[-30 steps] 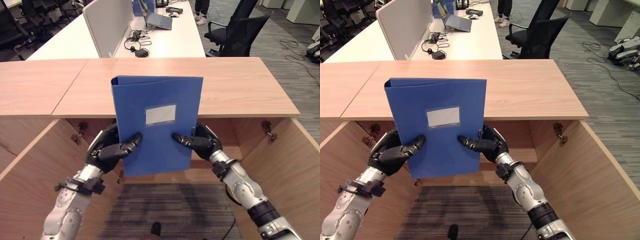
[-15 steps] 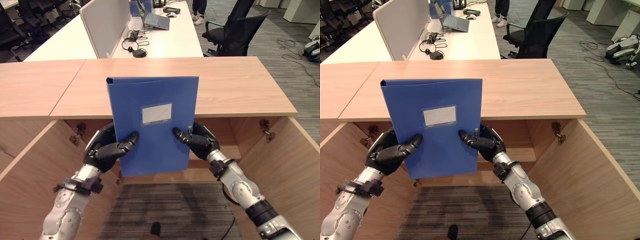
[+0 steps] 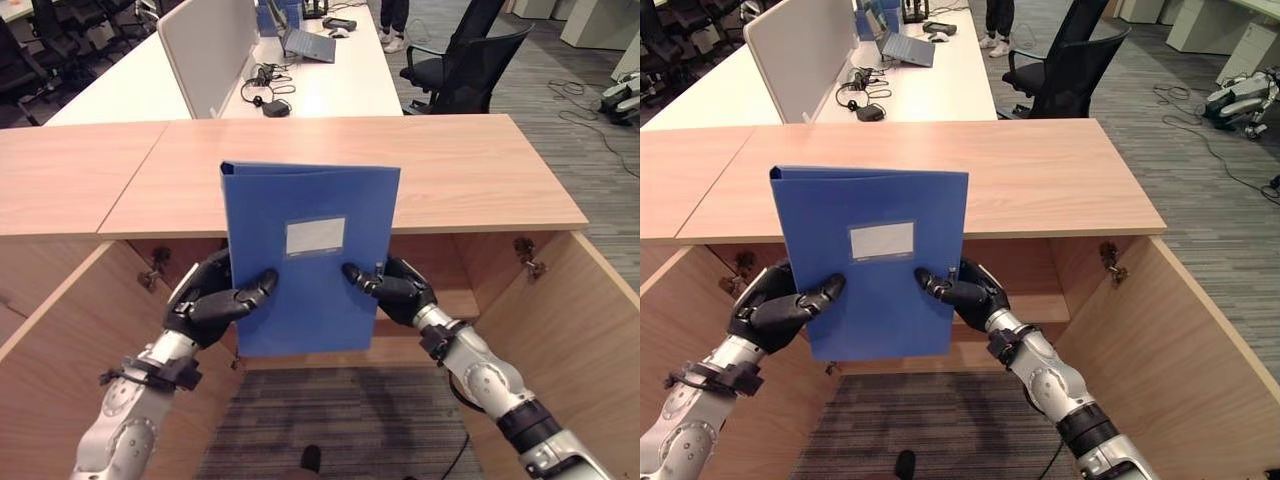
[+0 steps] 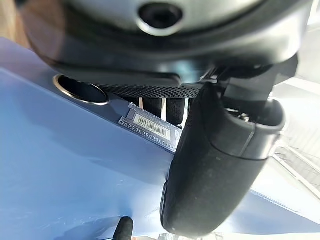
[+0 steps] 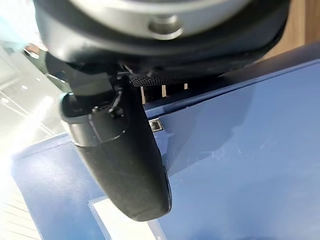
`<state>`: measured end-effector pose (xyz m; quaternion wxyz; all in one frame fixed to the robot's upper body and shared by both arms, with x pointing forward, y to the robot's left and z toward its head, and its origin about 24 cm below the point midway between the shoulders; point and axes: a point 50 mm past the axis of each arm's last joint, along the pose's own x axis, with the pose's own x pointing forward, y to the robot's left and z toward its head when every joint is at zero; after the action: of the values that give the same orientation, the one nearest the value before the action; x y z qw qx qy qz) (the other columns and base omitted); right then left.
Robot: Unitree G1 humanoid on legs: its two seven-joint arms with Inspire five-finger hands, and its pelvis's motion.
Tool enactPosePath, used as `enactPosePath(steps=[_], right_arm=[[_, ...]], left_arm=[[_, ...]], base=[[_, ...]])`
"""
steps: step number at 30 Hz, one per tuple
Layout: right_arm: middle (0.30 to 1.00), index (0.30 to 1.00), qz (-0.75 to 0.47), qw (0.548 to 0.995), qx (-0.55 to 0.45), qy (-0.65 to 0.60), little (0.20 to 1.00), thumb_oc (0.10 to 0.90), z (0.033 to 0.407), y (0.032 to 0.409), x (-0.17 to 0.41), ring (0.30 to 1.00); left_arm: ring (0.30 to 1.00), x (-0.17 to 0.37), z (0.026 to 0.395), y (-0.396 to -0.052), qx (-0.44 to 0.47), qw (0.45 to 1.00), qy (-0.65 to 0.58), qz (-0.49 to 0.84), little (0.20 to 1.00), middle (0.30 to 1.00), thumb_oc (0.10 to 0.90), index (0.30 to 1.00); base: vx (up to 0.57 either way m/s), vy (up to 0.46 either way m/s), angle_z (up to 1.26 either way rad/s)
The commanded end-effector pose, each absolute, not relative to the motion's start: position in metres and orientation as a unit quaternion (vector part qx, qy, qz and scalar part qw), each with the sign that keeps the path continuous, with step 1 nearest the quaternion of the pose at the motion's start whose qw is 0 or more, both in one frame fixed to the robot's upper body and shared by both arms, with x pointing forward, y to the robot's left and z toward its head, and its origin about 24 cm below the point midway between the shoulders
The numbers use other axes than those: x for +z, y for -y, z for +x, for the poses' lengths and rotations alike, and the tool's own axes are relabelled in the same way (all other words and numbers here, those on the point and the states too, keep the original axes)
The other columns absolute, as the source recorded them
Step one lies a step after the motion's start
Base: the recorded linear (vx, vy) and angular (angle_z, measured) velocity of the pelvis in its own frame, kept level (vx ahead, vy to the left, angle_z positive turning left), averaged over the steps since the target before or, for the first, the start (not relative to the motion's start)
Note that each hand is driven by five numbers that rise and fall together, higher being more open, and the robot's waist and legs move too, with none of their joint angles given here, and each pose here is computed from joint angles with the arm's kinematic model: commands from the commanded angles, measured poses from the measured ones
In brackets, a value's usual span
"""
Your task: Put the empty folder in the office cabinet
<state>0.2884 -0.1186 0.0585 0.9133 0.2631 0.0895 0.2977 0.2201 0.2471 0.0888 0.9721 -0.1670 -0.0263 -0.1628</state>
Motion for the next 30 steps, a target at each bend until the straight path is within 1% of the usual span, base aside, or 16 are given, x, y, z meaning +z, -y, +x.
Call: enactPosePath(steps=[1,4,5,6,9,10,13,15,17,18,20,22,26,27,28,30], right_arm=[[0.3,0.3,0.28,0.745,0.606,-0.003,0.3,0.4,0.247,0.004,0.123,0.3],[0.3,0.3,0.247,0.755,0.606,-0.029,0.3,0.4,0.248,0.016,0.11,0.3],[0.3,0.3,0.214,0.771,0.597,-0.059,0.3,0.4,0.249,0.035,0.096,0.3],[0.3,0.3,0.214,0.771,0.597,-0.059,0.3,0.4,0.249,0.035,0.096,0.3],[0.3,0.3,0.184,0.794,0.572,-0.093,0.3,0.4,0.252,0.061,0.079,0.3],[0.3,0.3,0.176,0.804,0.557,-0.111,0.3,0.4,0.253,0.074,0.071,0.3],[0.3,0.3,0.172,0.809,0.55,-0.116,0.3,0.4,0.253,0.081,0.068,0.3],[0.3,0.3,0.173,0.827,0.517,-0.136,0.3,0.4,0.252,0.103,0.056,0.3],[0.3,0.3,0.175,0.834,0.504,-0.143,0.3,0.4,0.25,0.112,0.051,0.3],[0.3,0.3,0.175,0.834,0.503,-0.143,0.3,0.4,0.25,0.112,0.051,0.3],[0.3,0.3,0.192,0.838,0.49,-0.143,0.3,0.4,0.247,0.118,0.047,0.3],[0.3,0.3,0.197,0.839,0.486,-0.143,0.3,0.4,0.247,0.119,0.046,0.3],[0.3,0.3,0.23,0.842,0.465,-0.146,0.3,0.4,0.241,0.119,0.038,0.3],[0.3,0.3,0.25,0.842,0.454,-0.151,0.3,0.4,0.237,0.119,0.032,0.3],[0.3,0.3,0.25,0.842,0.454,-0.151,0.3,0.4,0.237,0.119,0.032,0.3],[0.3,0.3,0.264,0.847,0.432,-0.164,0.3,0.4,0.231,0.124,0.021,0.3]], left_arm=[[0.9,0.148,0.232,-0.178,-0.38,0.894,0.162,-0.177,0.9,0.9,0.8,0.9],[0.9,0.145,0.235,-0.189,-0.357,0.907,0.16,-0.159,0.9,0.9,0.8,0.9],[0.9,0.135,0.238,-0.202,-0.32,0.925,0.148,-0.142,0.9,0.9,0.8,0.9],[0.9,0.135,0.238,-0.202,-0.32,0.925,0.148,-0.142,0.9,0.9,0.8,0.9],[0.9,0.117,0.237,-0.225,-0.274,0.952,0.11,-0.085,0.9,0.9,0.8,0.9],[0.9,0.103,0.233,-0.24,-0.246,0.964,0.079,-0.057,0.9,0.9,0.8,0.9],[0.9,0.094,0.23,-0.248,-0.233,0.97,0.057,-0.047,0.9,0.9,0.8,0.9],[0.9,0.061,0.217,-0.272,-0.169,0.984,-0.003,-0.063,0.9,0.9,0.8,0.9],[0.9,0.045,0.208,-0.281,-0.14,0.987,-0.032,-0.066,0.9,0.9,0.8,0.9],[0.9,0.045,0.208,-0.281,-0.14,0.987,-0.032,-0.066,0.9,0.9,0.8,0.9],[0.9,0.02,0.193,-0.29,-0.099,0.989,-0.076,-0.081,0.9,0.9,0.8,0.9],[0.9,0.012,0.189,-0.293,-0.088,0.989,-0.091,-0.081,0.9,0.9,0.8,0.9],[0.9,-0.023,0.164,-0.297,-0.043,0.981,-0.16,-0.099,0.9,0.9,0.8,0.9],[0.9,-0.039,0.153,-0.298,-0.023,0.976,-0.194,-0.101,0.9,0.9,0.8,0.9],[0.9,-0.039,0.153,-0.298,-0.023,0.976,-0.194,-0.101,0.9,0.9,0.8,0.9],[0.9,-0.059,0.137,-0.298,0.003,0.965,-0.241,-0.104,0.9,0.9,0.8,0.9]], base=[[0.01,-0.001,0.04],[0.02,-0.01,0.07],[0.03,-0.014,0.11],[0.04,-0.016,0.21],[0.04,-0.012,0.29],[0.03,-0.002,0.24],[0.02,0.0,0.15],[0.0,0.0,0.0],[0.01,-0.001,0.02],[0.01,0.0,0.06],[0.02,0.003,0.06],[0.01,0.003,0.06],[0.0,0.0,0.01],[0.0,0.0,0.0],[0.0,0.005,0.06],[0.02,-0.002,0.1]])
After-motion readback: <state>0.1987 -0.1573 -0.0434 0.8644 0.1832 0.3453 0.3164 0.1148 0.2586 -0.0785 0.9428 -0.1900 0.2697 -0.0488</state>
